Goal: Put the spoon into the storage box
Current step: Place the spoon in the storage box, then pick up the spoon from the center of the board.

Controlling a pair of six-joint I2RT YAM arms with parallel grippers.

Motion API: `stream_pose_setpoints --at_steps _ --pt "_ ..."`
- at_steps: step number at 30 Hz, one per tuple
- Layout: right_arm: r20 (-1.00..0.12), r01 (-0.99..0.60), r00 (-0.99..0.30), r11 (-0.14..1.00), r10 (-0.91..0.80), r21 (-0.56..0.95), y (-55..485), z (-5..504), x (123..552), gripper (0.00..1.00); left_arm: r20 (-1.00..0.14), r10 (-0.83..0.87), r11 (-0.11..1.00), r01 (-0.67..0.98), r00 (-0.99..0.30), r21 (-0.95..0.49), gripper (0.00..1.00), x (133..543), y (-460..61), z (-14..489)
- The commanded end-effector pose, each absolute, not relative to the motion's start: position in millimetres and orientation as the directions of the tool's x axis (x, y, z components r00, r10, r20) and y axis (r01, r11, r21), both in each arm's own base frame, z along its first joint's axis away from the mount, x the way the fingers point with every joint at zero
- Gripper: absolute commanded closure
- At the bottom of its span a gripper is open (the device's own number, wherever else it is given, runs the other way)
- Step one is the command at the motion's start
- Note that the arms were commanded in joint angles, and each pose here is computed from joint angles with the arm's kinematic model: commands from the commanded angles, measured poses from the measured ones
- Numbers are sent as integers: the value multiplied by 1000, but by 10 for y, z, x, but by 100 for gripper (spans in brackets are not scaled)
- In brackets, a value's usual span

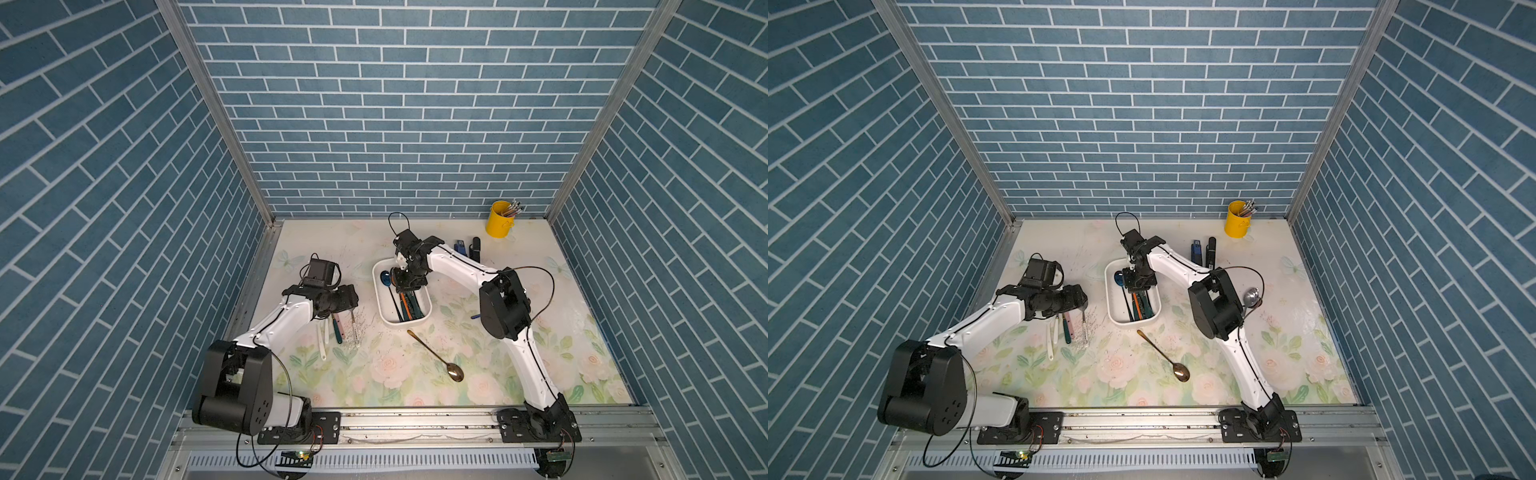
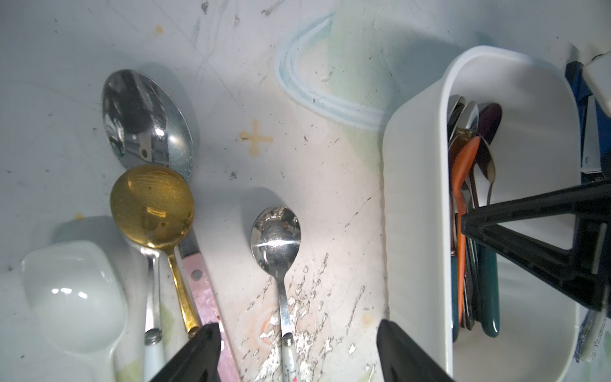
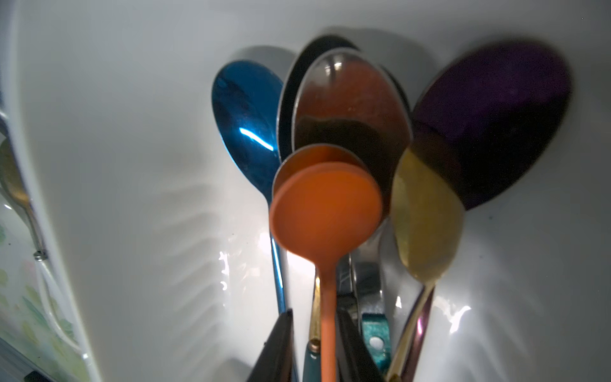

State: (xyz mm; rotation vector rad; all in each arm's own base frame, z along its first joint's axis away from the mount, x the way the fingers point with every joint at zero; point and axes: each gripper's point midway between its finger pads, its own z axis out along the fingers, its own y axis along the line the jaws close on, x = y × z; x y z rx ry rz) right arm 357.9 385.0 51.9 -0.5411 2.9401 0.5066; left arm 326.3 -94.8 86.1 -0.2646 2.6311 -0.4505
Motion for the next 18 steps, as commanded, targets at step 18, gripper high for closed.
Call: stream_pose_setpoints --at_steps 18 --pt "-304 5 -951 991 46 135 1666 1447 3737 64 -546 -2 963 146 -838 -226 20 3500 -1555 1306"
